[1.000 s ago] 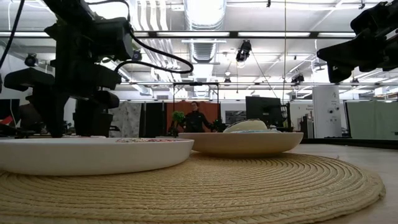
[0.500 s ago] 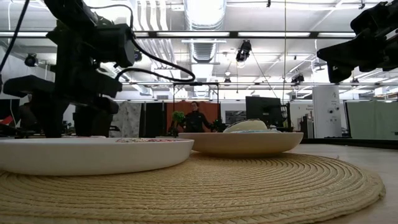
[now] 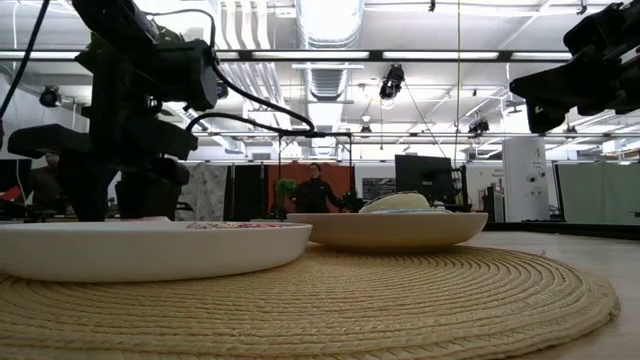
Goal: Pick & Place donuts
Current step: Put the large pink donut on the gray plate
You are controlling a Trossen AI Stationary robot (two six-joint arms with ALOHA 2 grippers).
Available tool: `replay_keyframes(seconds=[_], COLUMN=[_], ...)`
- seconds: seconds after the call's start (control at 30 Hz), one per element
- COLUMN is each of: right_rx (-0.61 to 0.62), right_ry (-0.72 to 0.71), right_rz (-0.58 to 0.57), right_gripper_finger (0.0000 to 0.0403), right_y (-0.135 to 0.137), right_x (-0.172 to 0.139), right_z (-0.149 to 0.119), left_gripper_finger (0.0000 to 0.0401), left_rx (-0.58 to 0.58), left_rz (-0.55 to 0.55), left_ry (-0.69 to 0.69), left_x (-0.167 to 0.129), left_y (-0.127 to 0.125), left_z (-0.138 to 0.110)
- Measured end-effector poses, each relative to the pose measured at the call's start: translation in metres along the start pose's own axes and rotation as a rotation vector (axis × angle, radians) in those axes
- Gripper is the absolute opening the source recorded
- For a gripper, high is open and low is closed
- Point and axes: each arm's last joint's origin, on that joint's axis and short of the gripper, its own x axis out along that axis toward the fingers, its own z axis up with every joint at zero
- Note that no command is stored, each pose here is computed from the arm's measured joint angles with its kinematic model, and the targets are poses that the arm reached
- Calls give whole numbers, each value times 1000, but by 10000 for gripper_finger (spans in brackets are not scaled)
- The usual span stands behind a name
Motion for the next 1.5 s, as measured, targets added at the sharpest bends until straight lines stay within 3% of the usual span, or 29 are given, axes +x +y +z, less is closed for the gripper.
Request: replay_keyframes(seconds=[0.2,0.73,1.5], right_rx=[-3,-3,1], right_ry=[0,0,0], right_rz=[0,0,0], right_gripper_finger=[9,9,9], right_y=[0,0,0], right_x=[0,0,0], right_z=[0,0,0], left_gripper_finger=[164,163,163], left_rx=[0,6,6], left_rz=[0,-2,2], left_ry=[1,-15,-25], left_x=[0,-19,-12], left_y=[0,-1,-1], left_z=[0,3,1])
